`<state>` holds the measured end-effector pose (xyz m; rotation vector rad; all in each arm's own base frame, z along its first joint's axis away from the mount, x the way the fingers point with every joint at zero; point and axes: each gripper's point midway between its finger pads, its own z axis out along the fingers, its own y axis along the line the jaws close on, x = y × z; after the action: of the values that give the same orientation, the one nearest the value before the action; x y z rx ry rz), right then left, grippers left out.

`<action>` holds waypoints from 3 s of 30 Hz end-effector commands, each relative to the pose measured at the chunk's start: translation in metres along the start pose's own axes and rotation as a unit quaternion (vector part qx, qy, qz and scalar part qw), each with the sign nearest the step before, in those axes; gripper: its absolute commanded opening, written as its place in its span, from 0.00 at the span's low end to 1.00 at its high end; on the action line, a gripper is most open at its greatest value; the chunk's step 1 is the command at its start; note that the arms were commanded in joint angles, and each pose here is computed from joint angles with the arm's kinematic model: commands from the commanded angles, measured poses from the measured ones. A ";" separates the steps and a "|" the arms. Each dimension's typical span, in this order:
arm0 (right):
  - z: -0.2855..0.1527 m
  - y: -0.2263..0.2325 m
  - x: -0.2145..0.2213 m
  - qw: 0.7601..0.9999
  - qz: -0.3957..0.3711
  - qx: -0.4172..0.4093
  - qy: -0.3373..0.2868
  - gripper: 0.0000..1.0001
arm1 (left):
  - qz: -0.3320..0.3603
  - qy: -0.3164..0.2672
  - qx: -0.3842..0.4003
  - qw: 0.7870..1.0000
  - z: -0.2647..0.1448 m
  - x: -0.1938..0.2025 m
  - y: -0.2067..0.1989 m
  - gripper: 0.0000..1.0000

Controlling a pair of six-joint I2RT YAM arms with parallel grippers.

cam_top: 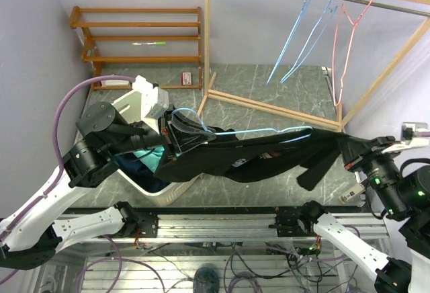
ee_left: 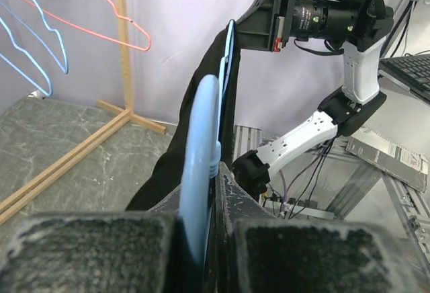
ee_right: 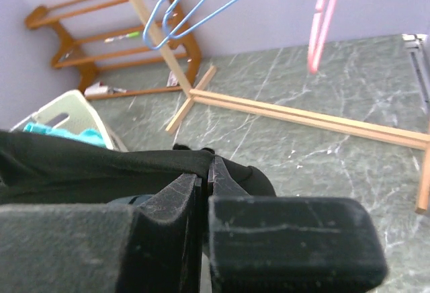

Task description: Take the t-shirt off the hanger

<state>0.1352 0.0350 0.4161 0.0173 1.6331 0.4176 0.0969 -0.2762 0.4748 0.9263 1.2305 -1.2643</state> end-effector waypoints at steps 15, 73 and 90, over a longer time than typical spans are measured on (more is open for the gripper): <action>-0.009 0.090 0.061 0.952 -0.045 -0.270 0.136 0.34 | -0.008 -0.023 0.013 1.000 0.016 -0.004 0.004 0.07; -0.033 0.066 0.019 0.966 -0.022 -0.169 0.192 0.00 | 0.011 0.062 -0.071 0.996 0.003 0.033 0.032 0.65; 0.004 0.080 0.025 0.962 -0.041 -0.171 0.207 0.00 | -0.001 0.134 -0.184 0.974 -0.032 0.095 0.068 0.60</action>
<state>0.1193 0.1169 0.3808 -0.4326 2.0839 0.6194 0.1461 -0.2694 0.3749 0.8817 1.5939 -0.9580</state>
